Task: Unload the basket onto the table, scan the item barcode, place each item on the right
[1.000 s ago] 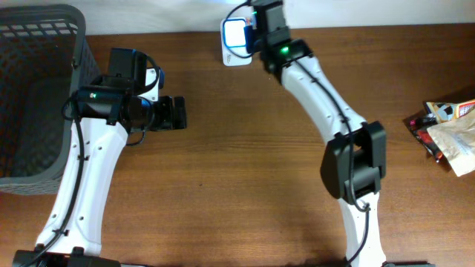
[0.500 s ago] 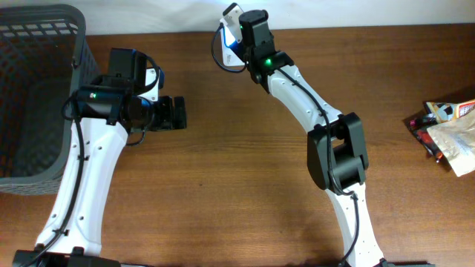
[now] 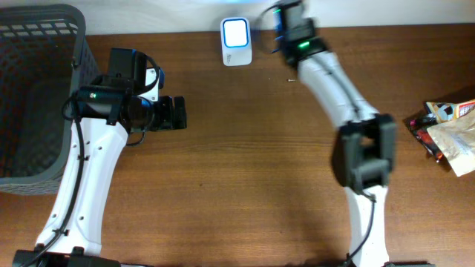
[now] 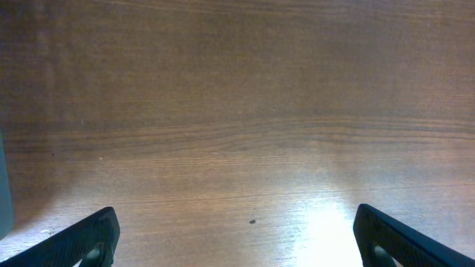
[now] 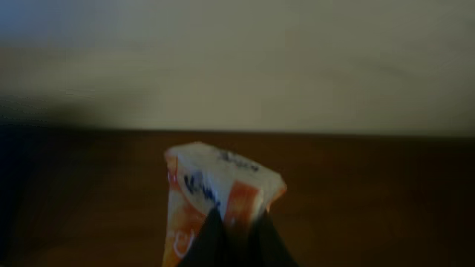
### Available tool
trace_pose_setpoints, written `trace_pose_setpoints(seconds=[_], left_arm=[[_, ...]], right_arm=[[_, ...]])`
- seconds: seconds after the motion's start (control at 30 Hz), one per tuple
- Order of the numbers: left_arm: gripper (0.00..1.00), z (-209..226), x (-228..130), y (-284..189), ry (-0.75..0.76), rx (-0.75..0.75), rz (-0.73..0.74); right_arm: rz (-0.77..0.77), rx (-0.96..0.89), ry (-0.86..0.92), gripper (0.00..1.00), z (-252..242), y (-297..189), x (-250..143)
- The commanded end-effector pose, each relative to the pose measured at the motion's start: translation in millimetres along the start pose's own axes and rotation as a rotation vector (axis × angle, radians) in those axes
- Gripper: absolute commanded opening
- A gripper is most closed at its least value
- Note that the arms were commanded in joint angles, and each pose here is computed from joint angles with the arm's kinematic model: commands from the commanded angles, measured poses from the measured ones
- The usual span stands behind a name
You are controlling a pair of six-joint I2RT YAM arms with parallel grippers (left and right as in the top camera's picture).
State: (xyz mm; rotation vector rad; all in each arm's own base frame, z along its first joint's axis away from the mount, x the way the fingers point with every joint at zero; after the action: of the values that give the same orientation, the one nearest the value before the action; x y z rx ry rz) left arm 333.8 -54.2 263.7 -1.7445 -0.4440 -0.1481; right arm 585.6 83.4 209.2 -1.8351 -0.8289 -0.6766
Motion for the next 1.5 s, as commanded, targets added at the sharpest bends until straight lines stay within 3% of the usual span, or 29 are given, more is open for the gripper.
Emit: trace_pose_setpoints(seconds=[0.0, 0.13, 0.27, 0.4, 0.5, 0.6, 0.63, 0.67, 0.7, 0.8, 0.97, 1.13, 1.23, 1.33, 1.47], left_arm=[[0.99, 0.2, 0.4, 0.3, 0.014, 0.005, -0.003], [0.99, 0.2, 0.4, 0.3, 0.014, 0.005, -0.003], [0.99, 0.2, 0.4, 0.3, 0.014, 0.005, -0.003], [0.99, 0.2, 0.4, 0.3, 0.014, 0.005, -0.003], [0.99, 0.2, 0.4, 0.3, 0.014, 0.005, -0.003], [0.99, 0.2, 0.4, 0.3, 0.014, 0.005, -0.003], [0.99, 0.2, 0.4, 0.3, 0.014, 0.005, -0.003], [0.99, 0.2, 0.4, 0.3, 0.014, 0.005, -0.003], [0.99, 0.2, 0.4, 0.3, 0.014, 0.005, -0.003], [0.99, 0.2, 0.4, 0.3, 0.014, 0.005, -0.003], [0.99, 0.2, 0.4, 0.3, 0.014, 0.005, -0.003], [0.99, 0.2, 0.4, 0.3, 0.014, 0.005, -0.003], [0.99, 0.2, 0.4, 0.3, 0.014, 0.005, -0.003], [0.99, 0.2, 0.4, 0.3, 0.014, 0.005, -0.003], [0.99, 0.2, 0.4, 0.3, 0.014, 0.005, -0.003]], right_arm=[[0.009, -0.181, 0.337, 0.04, -128.3, -38.2, 15.6], [0.315, -0.328, 0.351, 0.04, -226.2, -32.2, -62.1], [0.565, -0.467, 0.518, 0.04, -307.4, -40.1, -143.6], [0.735, -0.569, 0.648, 0.04, -364.6, -53.6, -218.1], [0.764, -0.504, 0.714, 0.04, -377.5, -53.1, -242.5], [0.735, -0.409, 0.740, 0.16, -375.9, -47.4, -241.1], [0.731, -0.403, 0.739, 0.42, -374.3, -46.5, -239.7], [0.735, -0.398, 0.735, 0.87, -371.9, -46.4, -238.8], [0.755, -0.389, 0.727, 0.99, -367.5, -48.2, -239.1], [0.790, -0.382, 0.721, 0.99, -364.7, -64.9, -234.0], [0.643, -0.427, 0.799, 0.99, -376.1, -143.9, -184.7], [0.470, -0.230, 0.879, 0.98, -343.0, -259.8, -136.1], [0.385, -0.131, 0.783, 0.99, -309.8, -313.0, -120.7], [0.293, -0.023, 0.678, 0.99, -263.3, -364.7, -119.9], [0.230, 0.130, 0.568, 0.99, -209.5, -413.0, -162.8]])
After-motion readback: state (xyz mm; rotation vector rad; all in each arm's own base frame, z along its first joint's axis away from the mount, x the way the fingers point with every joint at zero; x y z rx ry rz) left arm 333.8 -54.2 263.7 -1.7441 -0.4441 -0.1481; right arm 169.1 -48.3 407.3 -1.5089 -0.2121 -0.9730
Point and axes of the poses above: each gripper's point midway between its finger pads, its own y axis out along the fingers, its own z axis along the line the jaws close on, x = y × z, the point moved 6 cm from there along -y, back along the fingers, and after that the axes turned 9 degrees about -y, right-handed, at the moved point
